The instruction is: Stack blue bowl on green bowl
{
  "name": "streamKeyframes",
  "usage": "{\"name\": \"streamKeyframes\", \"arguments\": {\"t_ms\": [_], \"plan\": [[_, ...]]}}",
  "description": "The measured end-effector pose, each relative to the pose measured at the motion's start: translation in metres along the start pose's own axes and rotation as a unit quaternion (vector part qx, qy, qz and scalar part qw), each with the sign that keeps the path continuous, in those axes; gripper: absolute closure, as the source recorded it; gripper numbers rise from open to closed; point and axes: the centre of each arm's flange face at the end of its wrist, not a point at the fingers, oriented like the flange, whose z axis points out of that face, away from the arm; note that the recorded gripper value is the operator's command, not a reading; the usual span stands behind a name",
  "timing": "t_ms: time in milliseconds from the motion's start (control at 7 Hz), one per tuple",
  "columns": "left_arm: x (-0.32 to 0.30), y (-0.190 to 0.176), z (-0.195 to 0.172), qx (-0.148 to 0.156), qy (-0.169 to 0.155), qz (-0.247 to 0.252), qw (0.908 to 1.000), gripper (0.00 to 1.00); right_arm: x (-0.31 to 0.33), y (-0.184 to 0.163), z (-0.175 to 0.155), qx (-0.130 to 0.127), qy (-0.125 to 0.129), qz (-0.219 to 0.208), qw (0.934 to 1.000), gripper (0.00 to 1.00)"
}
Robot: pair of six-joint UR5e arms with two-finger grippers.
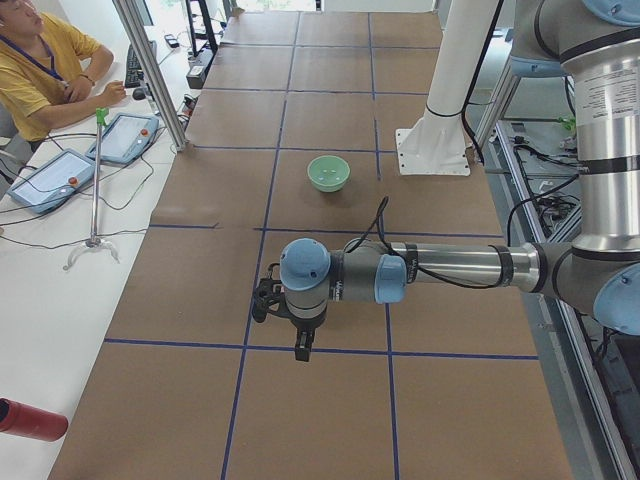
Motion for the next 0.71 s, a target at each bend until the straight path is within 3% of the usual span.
{"name": "streamKeyframes", "arguments": {"t_ms": [286,714], "plan": [[-0.001,-0.003,0.002,0.001,0.000,0.003,1.0000,0.00,0.000,0.000,0.000,0.000,0.000,0.000,1.0000,0.00],[0.009,-0.018,0.002,0.035,-0.002,0.042,0.9985,0.00,0.000,0.000,0.000,0.000,0.000,0.000,1.0000,0.00]]}}
